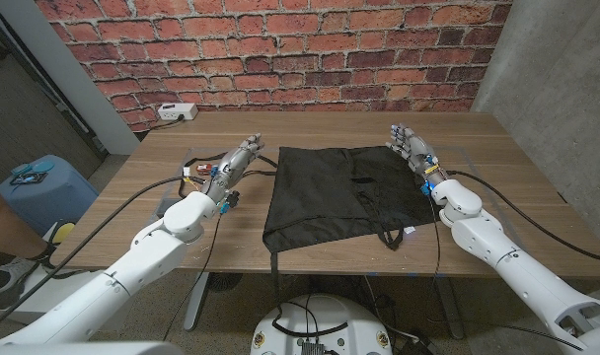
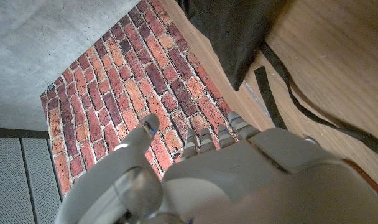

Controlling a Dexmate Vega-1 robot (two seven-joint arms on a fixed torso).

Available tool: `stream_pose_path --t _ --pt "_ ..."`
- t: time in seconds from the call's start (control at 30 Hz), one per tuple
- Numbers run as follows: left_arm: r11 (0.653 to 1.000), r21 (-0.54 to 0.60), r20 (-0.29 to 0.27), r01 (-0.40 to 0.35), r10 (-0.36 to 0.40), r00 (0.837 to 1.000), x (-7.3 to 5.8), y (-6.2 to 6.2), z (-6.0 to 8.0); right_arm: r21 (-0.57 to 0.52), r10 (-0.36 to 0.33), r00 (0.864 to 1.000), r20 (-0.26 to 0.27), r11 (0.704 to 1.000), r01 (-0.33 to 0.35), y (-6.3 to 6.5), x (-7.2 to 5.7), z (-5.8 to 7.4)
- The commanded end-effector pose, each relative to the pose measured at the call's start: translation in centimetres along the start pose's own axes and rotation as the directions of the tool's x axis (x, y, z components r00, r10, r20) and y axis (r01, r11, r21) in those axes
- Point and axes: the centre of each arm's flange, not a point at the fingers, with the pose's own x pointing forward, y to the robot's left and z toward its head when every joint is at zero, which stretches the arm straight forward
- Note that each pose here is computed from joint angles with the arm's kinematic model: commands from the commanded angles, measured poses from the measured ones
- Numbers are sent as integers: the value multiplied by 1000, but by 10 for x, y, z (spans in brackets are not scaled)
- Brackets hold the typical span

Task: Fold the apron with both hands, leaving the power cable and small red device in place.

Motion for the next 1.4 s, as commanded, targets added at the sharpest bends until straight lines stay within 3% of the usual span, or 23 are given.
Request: stream_pose_path --t 0.03,0.77,1.4 --pt "994 97 -11 45 -44 999 -9 -9 11 -8 16 1000 11 1000 -16 -3 7 3" --pt "957 269 3 107 -112 994 -32 -24 34 -25 23 999 23 999 -23 -10 2 7" --pt "866 471 -6 169 -189 982 -54 -37 44 -26 11 1000 27 1000 -10 -17 -5 3"
